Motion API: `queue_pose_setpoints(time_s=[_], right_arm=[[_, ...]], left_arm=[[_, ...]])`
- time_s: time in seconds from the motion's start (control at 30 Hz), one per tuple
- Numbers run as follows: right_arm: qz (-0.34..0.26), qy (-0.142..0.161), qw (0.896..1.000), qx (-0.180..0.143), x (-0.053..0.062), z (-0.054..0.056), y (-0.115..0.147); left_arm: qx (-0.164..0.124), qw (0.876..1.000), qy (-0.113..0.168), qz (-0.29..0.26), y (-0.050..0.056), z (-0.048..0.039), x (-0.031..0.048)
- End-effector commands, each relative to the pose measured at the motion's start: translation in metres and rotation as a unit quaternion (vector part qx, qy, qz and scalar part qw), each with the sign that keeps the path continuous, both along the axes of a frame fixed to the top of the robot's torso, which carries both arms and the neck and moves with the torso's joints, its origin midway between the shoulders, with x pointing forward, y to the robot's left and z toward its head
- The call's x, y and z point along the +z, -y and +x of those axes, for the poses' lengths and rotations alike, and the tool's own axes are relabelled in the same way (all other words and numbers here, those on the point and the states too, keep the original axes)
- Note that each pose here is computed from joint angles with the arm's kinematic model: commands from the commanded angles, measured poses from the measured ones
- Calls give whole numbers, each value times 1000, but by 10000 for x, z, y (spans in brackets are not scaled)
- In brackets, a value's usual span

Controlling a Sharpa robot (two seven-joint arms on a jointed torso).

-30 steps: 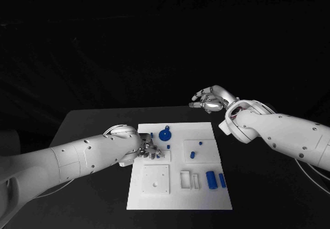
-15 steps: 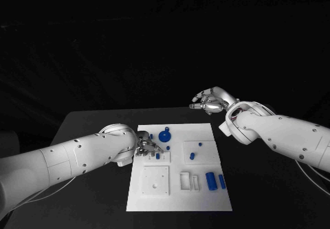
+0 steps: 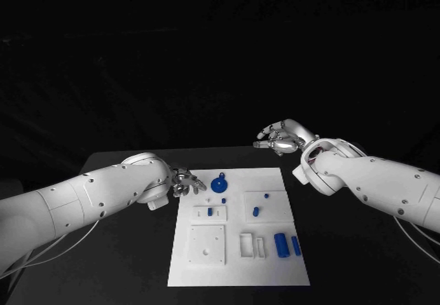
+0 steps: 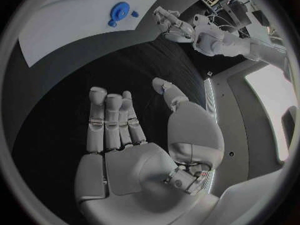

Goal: Assemble the parts on the task board

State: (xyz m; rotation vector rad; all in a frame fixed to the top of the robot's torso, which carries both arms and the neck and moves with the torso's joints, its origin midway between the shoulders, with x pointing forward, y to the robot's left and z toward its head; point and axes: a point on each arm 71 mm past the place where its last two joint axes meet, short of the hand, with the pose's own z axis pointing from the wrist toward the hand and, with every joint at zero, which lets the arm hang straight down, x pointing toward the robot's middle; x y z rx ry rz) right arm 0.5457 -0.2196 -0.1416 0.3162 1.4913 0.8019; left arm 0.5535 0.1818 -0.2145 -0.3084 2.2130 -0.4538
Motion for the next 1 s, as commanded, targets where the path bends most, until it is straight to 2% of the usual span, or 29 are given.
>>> queue_pose_setpoints(time_s=[0.03,0.07,0.13,0.3,0.4,0.5,0.7,1.0], right_arm=[[1,1,1000,3,0,1,-7],[1,1,1000,4,0,2,-10],[1,1,1000,4,-1,3,-20],[2,1,1000,6,-1,3,-45],[2,1,1000,7,-1,3,-54],[2,1,1000,7,-2,4,-61],[3,1,1000,9,3,-5,-73],[4,1,1000,11,8,-15,-86]], left_arm=[[-19,998,58,30,44,94,77],[-22,996,71,46,38,131,89],[-17,996,75,52,28,186,105],[-4,996,63,70,-26,318,108],[-1,995,58,75,-47,359,98],[-1,996,47,82,-38,389,80],[1,996,44,84,-18,437,70],[1,996,37,76,32,465,52]])
